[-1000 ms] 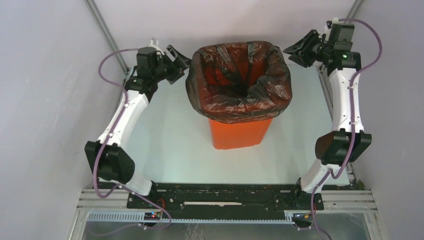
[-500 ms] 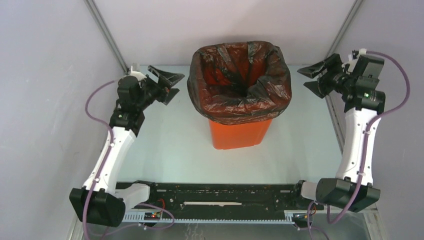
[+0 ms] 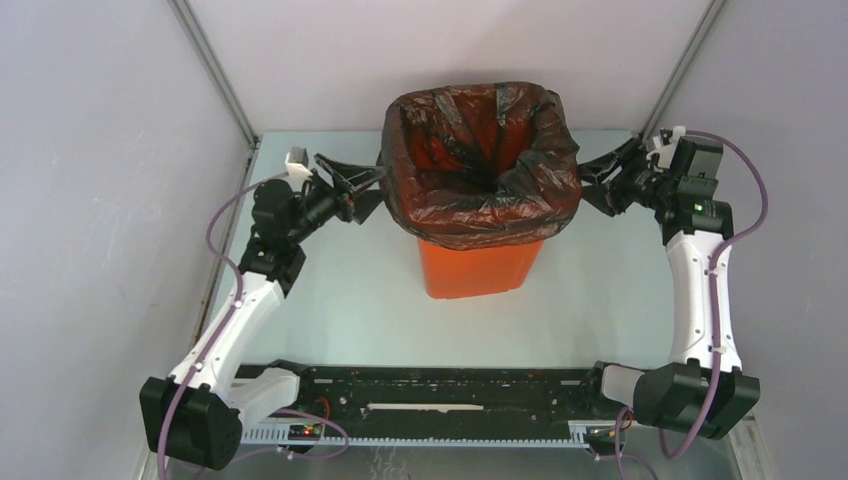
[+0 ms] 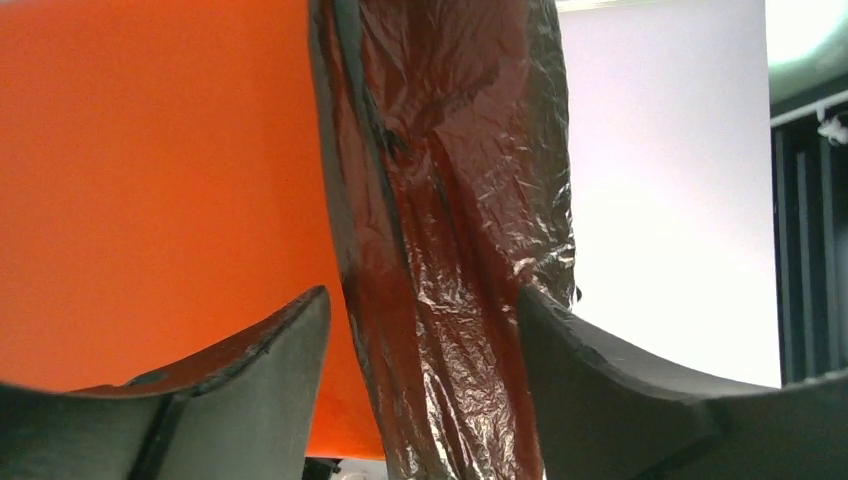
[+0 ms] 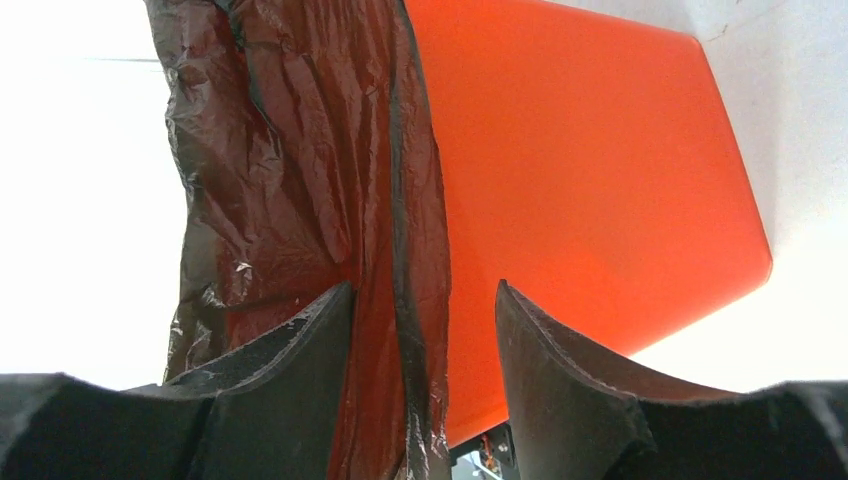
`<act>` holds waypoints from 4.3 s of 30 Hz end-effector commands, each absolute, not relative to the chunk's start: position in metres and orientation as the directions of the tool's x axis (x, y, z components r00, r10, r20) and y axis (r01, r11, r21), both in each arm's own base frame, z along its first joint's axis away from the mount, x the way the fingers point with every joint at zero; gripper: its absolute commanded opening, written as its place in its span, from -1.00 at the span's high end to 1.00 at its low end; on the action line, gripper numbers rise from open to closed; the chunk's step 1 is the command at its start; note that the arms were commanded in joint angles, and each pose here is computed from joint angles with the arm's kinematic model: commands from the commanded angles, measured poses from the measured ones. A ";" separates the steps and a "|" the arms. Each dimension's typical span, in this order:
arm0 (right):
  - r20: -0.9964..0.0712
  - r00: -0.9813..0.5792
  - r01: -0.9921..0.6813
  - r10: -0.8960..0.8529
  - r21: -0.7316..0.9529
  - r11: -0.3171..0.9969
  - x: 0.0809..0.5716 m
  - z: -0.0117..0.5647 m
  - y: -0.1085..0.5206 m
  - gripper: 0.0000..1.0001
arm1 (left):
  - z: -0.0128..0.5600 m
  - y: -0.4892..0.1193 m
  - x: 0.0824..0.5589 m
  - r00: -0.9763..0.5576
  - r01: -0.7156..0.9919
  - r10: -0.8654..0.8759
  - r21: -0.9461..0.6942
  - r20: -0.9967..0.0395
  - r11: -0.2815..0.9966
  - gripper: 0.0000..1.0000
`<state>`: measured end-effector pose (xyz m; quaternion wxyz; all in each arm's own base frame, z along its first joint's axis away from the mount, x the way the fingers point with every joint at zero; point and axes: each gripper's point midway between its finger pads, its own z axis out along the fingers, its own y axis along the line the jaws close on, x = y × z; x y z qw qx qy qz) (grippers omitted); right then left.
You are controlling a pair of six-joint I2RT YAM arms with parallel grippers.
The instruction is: Put the trash bags into the trash bin
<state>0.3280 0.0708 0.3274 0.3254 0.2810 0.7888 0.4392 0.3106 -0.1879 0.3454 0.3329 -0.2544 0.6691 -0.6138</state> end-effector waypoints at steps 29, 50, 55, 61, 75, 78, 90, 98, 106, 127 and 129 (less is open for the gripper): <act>-0.406 -0.676 0.125 0.615 0.759 0.638 0.301 0.295 0.096 1.00 | 0.287 -0.221 0.276 -0.744 -0.034 -0.657 -0.974 -0.125 0.223 0.99; -0.484 -0.668 0.142 0.565 0.662 0.736 0.272 0.286 0.071 0.41 | 0.260 -0.198 0.254 -0.732 -0.076 -0.657 -0.936 -0.182 0.344 0.99; -0.506 -0.671 0.095 0.542 0.666 0.740 0.270 0.296 0.075 0.17 | 0.273 -0.208 0.268 -0.759 -0.028 -0.617 -0.937 -0.207 0.349 0.99; -0.588 -0.656 0.074 0.474 0.575 0.815 0.244 0.295 0.063 -0.13 | 0.257 -0.229 0.263 -0.807 -0.049 -0.568 -0.941 -0.161 0.336 0.99; -0.784 -0.497 -0.244 0.372 0.537 0.808 0.169 0.350 0.091 -0.40 | 0.249 -0.232 0.272 -0.816 -0.057 -0.555 -0.931 -0.165 0.361 0.99; -0.832 -0.437 -0.371 0.343 0.514 0.774 0.174 0.367 0.103 -0.50 | 0.245 -0.236 0.275 -0.832 -0.068 -0.535 -0.931 -0.145 0.358 0.99; -0.759 -0.510 -0.346 0.405 0.612 0.711 0.245 0.345 0.113 -0.40 | 0.256 -0.237 0.274 -0.830 -0.038 -0.534 -0.937 -0.163 0.346 0.99; -0.692 -0.598 -0.252 0.404 0.641 0.725 0.253 0.278 0.109 0.96 | 0.260 -0.235 0.273 -0.823 -0.029 -0.541 -0.939 -0.172 0.342 0.99; -0.641 -0.649 -0.176 0.410 0.651 0.739 0.248 0.256 0.105 1.00 | 0.260 -0.236 0.272 -0.822 -0.030 -0.542 -0.937 -0.175 0.348 0.99; -0.675 -0.566 -0.097 0.473 0.625 0.775 0.212 0.375 0.079 -0.25 | 0.280 -0.221 0.260 -0.798 0.016 -0.533 -0.894 -0.281 0.448 0.39; -0.723 -0.507 -0.119 0.469 0.597 0.793 0.216 0.402 0.074 -0.28 | 0.284 -0.219 0.259 -0.797 0.038 -0.519 -0.883 -0.310 0.468 0.35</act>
